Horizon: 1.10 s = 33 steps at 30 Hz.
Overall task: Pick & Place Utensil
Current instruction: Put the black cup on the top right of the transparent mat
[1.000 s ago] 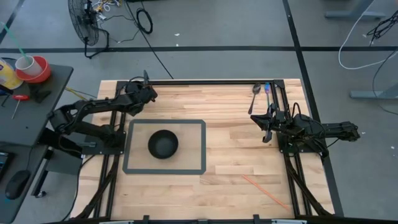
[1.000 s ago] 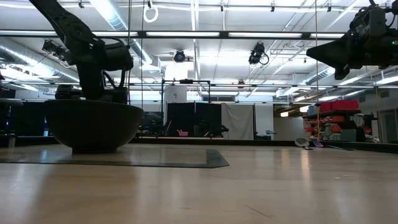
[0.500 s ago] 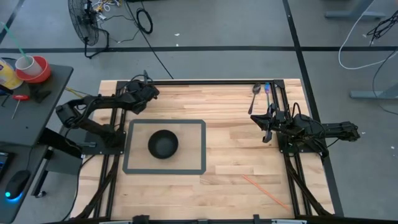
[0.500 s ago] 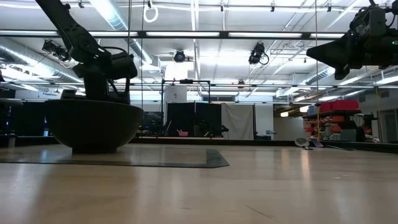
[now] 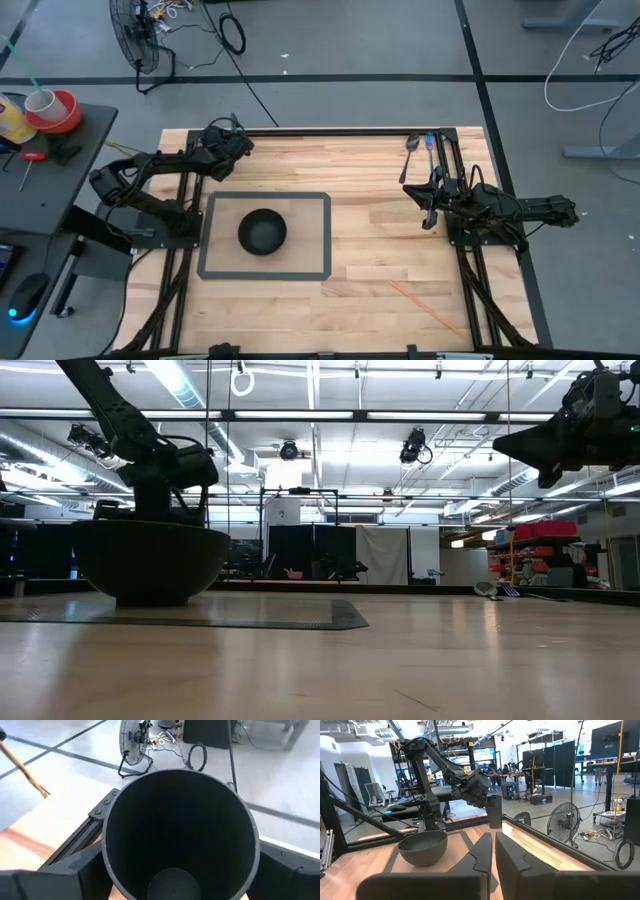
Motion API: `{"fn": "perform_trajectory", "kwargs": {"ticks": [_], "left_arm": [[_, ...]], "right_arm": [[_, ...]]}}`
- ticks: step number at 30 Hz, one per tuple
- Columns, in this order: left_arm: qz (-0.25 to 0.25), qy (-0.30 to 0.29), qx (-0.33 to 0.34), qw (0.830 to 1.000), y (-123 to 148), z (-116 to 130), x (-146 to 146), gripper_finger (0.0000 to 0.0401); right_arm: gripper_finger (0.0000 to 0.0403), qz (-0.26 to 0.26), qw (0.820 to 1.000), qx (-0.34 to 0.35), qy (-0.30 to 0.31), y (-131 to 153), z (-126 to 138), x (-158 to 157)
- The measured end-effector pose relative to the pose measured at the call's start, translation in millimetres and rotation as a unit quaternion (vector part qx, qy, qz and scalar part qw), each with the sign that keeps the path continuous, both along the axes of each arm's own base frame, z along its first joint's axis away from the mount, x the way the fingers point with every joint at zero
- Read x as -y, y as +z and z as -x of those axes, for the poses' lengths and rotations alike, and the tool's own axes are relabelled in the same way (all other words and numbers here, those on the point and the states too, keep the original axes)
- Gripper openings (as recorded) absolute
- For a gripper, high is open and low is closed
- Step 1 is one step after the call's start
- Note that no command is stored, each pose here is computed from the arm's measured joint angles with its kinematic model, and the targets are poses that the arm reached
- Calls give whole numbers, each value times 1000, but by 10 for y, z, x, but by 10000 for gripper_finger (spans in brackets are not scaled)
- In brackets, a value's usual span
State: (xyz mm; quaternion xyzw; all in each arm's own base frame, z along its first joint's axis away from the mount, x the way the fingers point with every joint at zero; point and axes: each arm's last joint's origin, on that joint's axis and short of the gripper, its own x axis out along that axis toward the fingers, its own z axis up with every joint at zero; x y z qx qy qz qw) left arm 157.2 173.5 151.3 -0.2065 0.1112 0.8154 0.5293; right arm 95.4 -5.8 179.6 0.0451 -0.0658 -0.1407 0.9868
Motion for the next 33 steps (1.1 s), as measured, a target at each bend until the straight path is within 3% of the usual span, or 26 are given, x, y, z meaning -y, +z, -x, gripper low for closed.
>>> {"fn": "perform_trajectory", "kwargs": {"ticks": [6, 11, 16, 21, 26, 30, 33], "left_arm": [[19, -82, -23, 996, 165, -131, 56, 343], [1, -145, 19, 989, 427, -208, 202, 342], [0, -272, 21, 962, 647, -322, 489, 342], [-11, -421, 10, 907, 782, -489, 811, 342], [-43, -565, 39, 823, 856, -740, 1014, 342], [-64, -638, 14, 768, 790, -926, 1142, 342], [-61, -663, 20, 746, 696, -1044, 1198, 342]], "right_arm": [[27, 0, 1000, 0, 0, 0, 0, 0], [27, 0, 1000, 0, 0, -1, 0, 0], [27, 0, 1000, 0, 0, 0, 0, 0], [27, 0, 1000, 0, 0, 0, 0, 0], [27, 0, 1000, 0, 0, 0, 0, 0], [27, 0, 1000, 0, 0, 0, 0, 0], [27, 0, 1000, 0, 0, 0, 0, 0]]}}
